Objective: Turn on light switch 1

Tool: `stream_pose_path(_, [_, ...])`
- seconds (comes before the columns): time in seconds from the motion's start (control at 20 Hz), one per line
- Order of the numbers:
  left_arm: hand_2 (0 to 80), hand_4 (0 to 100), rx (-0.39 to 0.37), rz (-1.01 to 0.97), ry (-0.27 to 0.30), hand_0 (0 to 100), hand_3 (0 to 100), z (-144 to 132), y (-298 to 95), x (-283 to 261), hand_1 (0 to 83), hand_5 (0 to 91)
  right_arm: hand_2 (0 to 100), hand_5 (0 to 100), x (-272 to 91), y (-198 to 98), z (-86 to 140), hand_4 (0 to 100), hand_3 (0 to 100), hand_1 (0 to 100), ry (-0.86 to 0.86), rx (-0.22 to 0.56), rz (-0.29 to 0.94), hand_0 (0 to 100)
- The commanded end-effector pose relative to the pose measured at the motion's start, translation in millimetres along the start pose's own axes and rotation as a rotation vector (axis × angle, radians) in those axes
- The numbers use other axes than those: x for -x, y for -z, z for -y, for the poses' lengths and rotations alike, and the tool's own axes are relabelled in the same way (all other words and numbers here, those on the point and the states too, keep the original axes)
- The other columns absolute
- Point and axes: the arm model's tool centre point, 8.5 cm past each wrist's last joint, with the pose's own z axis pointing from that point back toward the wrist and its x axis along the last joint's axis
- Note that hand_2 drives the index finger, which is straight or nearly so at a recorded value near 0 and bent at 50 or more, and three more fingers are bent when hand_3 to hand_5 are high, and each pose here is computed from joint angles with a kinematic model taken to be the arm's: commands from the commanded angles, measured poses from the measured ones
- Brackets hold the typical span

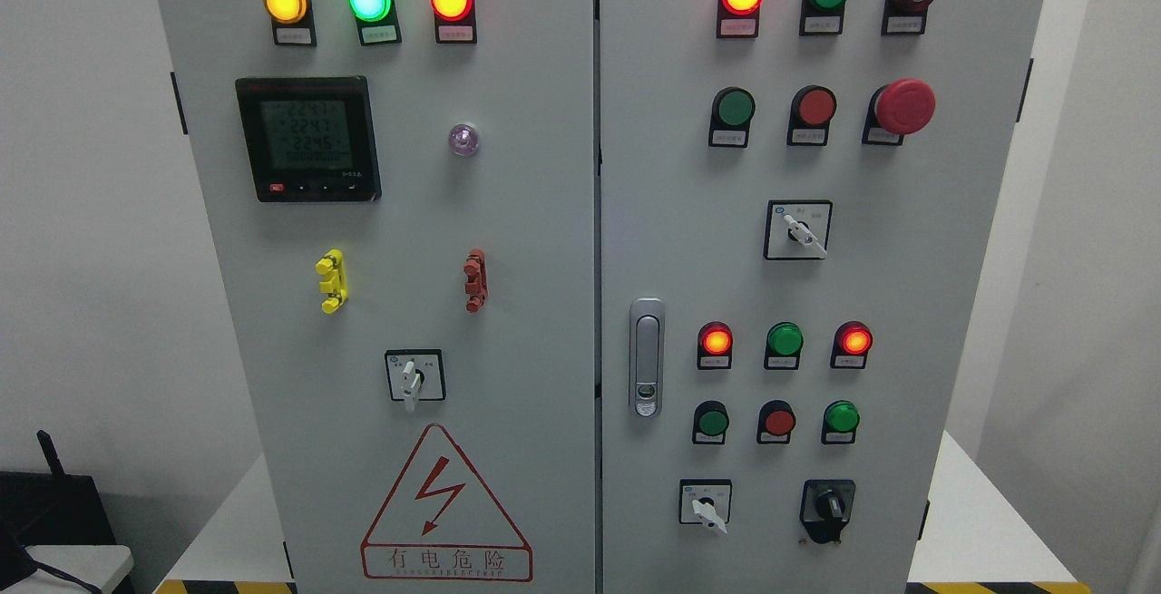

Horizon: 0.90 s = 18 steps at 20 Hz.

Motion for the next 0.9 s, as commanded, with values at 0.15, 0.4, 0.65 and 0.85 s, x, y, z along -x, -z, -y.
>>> stream_pose_path(0.15, [40.0, 77, 0.098, 0.377, 0.009, 24, 65, 44, 46, -120, 0.0, 76.1, 0, 0, 0, 0, 0, 0, 0, 39, 0.018, -0.002, -0.001, 12])
stream_pose_path(0.4, [40.7, 77, 0.2, 0.446, 0.046, 21, 66, 91, 60, -149, 0.0, 77.5, 0, 0, 0, 0, 0, 0, 0, 39, 0.017, -0.002, -0.001, 12])
stream_pose_path(0.65, [41.4, 77, 0.255, 0.496, 0.021, 18, 67, 147, 63, -178, 0.0, 78.8, 0, 0, 0, 0, 0, 0, 0, 39, 0.018, -0.002, -0.001, 12])
stream_pose_path(0.85, [42.2, 77, 0.253, 0.479, -0.029, 15, 68, 179, 66, -198, 0.0, 79.8, 0, 0, 0, 0, 0, 0, 0, 39, 0.018, -0.002, -0.001, 12])
